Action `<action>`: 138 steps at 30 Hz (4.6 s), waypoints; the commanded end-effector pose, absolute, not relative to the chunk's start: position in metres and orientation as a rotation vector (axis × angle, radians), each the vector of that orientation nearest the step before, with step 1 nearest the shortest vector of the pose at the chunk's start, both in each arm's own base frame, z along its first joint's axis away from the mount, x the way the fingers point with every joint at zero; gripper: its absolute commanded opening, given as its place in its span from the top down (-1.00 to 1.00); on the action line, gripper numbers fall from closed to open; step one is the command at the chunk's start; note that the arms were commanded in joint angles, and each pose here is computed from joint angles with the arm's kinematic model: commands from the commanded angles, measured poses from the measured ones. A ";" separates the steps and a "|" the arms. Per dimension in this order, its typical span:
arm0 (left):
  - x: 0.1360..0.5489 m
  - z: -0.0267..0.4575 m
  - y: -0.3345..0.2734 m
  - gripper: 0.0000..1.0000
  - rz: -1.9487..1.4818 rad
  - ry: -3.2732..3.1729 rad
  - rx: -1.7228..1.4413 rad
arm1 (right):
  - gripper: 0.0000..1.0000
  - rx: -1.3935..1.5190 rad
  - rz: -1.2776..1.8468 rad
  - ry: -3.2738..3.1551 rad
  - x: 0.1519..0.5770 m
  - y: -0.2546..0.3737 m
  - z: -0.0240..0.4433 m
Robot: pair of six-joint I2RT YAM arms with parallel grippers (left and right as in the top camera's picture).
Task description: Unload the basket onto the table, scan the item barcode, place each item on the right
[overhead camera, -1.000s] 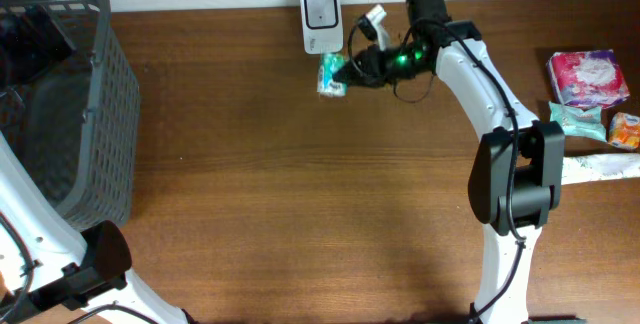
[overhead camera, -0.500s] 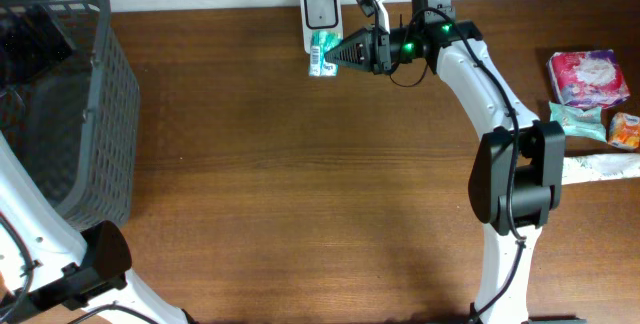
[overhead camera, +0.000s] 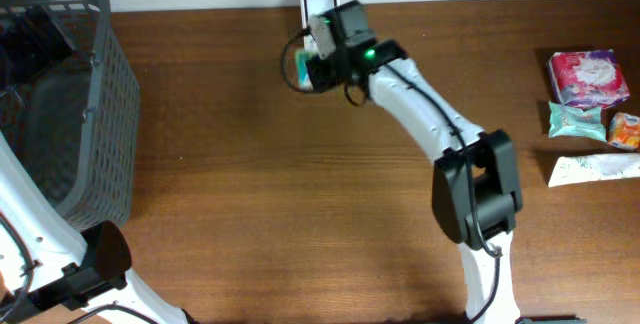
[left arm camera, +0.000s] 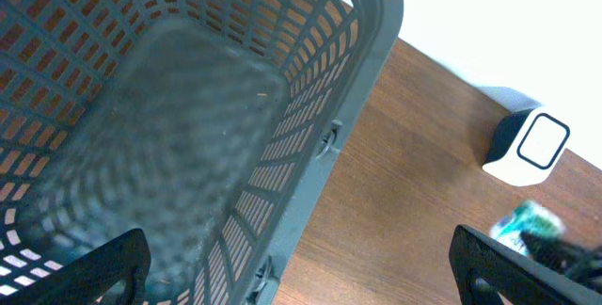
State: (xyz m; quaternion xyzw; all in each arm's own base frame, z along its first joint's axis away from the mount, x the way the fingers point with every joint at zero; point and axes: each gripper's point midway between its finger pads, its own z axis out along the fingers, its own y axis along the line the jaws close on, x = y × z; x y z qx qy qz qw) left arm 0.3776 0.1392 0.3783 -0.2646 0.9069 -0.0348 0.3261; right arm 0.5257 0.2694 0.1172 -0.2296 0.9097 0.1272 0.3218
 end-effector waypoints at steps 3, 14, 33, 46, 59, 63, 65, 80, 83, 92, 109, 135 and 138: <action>0.372 0.386 0.139 -0.98 -0.085 2.360 -0.681 | 0.92 -0.823 -0.532 1.912 0.600 0.233 0.175; 0.372 0.386 0.139 -0.98 -0.085 2.360 -0.681 | 0.92 -0.641 -0.459 1.694 0.660 0.222 0.176; 0.372 0.386 0.139 -0.98 -0.085 2.360 -0.681 | 0.92 0.360 -0.803 1.958 0.610 -0.030 0.216; 0.372 0.386 0.139 -0.98 -0.085 2.360 -0.681 | 0.61 1.162 -0.793 2.484 0.422 -0.268 0.120; 0.372 0.386 0.139 -0.98 -0.085 2.360 -0.681 | -0.98 1.123 -0.656 2.317 0.383 -0.235 0.253; 0.372 0.386 0.139 -0.98 -0.085 2.360 -0.681 | -0.97 0.934 -0.476 2.211 0.337 -0.156 0.344; 0.372 0.386 0.139 -0.99 -0.085 2.360 -0.681 | -0.97 0.832 -0.425 2.204 0.311 -0.122 0.354; 0.372 0.386 0.139 -0.99 -0.085 2.360 -0.681 | -0.97 0.415 0.102 2.665 0.163 0.010 0.263; 0.372 0.386 0.139 -0.98 -0.085 2.360 -0.682 | -0.97 0.409 0.091 2.711 0.152 0.010 0.259; 0.372 0.386 0.139 -0.98 -0.085 2.360 -0.681 | -0.97 0.394 0.174 2.730 0.150 0.021 0.258; 0.372 0.386 0.139 -0.98 -0.085 2.360 -0.681 | -0.97 0.337 0.226 2.608 0.130 0.022 0.274; 0.372 0.386 0.139 -0.99 -0.085 2.360 -0.681 | -0.97 0.062 0.230 2.219 0.149 0.026 0.266; 0.372 0.386 0.139 -0.98 -0.085 2.360 -0.681 | -0.97 0.050 0.234 2.121 0.144 0.025 0.250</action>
